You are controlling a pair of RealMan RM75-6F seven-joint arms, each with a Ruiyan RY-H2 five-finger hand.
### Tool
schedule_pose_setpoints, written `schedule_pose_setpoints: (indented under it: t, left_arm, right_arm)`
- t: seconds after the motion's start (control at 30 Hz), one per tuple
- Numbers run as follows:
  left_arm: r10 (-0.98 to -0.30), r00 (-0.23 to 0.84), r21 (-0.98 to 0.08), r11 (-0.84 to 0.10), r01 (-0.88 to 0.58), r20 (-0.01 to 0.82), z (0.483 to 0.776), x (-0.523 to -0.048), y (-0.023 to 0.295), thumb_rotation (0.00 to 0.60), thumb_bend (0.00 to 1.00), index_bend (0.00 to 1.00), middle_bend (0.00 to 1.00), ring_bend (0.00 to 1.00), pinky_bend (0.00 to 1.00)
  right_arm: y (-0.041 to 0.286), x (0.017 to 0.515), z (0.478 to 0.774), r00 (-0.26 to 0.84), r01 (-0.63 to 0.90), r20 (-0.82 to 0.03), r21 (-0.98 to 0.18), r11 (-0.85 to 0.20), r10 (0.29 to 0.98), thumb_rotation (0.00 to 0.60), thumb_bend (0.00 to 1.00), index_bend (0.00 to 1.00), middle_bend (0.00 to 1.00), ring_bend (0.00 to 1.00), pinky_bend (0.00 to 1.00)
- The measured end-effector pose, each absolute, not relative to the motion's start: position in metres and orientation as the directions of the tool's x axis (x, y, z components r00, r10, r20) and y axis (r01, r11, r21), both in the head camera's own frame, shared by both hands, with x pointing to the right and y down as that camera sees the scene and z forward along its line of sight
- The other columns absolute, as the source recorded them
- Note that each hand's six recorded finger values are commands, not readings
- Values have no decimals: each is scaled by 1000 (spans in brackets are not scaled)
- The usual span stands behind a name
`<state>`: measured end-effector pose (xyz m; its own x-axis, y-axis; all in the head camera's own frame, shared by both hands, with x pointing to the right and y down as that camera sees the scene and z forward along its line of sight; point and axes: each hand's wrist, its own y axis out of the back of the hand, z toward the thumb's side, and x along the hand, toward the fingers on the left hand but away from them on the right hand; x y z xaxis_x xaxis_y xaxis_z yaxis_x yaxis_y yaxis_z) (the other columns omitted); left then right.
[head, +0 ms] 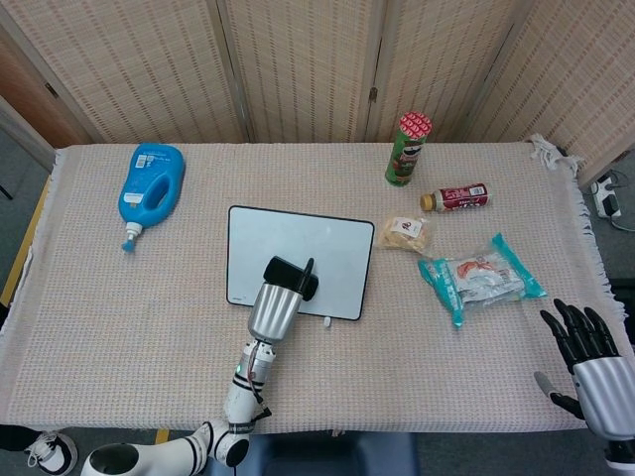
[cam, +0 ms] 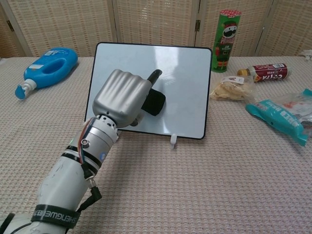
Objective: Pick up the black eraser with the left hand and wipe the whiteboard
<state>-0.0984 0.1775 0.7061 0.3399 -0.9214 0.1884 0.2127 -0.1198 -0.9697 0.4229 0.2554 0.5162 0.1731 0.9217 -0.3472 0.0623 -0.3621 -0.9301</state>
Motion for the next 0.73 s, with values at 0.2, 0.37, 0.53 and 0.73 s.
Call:
schedule_pose_setpoints:
  t: [0.2,0.37,0.53,0.73]
  left_arm:
    - [-917,339,-967,-145,209,211,686,-111,188,600,303,51,1000,932,961]
    - [-910,337,-965,-190,183,243,660,-143,195,600,288,25,909,693,803]
    - [-893,298,-938,-290,192,337,632,-219,206,600,285,28,259,151,252]
    - [-891,145,-895,-400,196,430,602,-334,230,600,279,0,35,0,1]
  right_arm:
    - [258,421,515,180,52,-340,-934,-354,923,600,294,0,0,0,0]
    - [260,418,517,186,42,-346,-932,-359,920,600,295,0,0,0,0]
    - [259,411,531,199,4,-387,-918,-395,900,600,294,0,0,0,0]
    - [254,401,551,211,-40,-438,-897,-440,874,600,294,0,0,0,0]
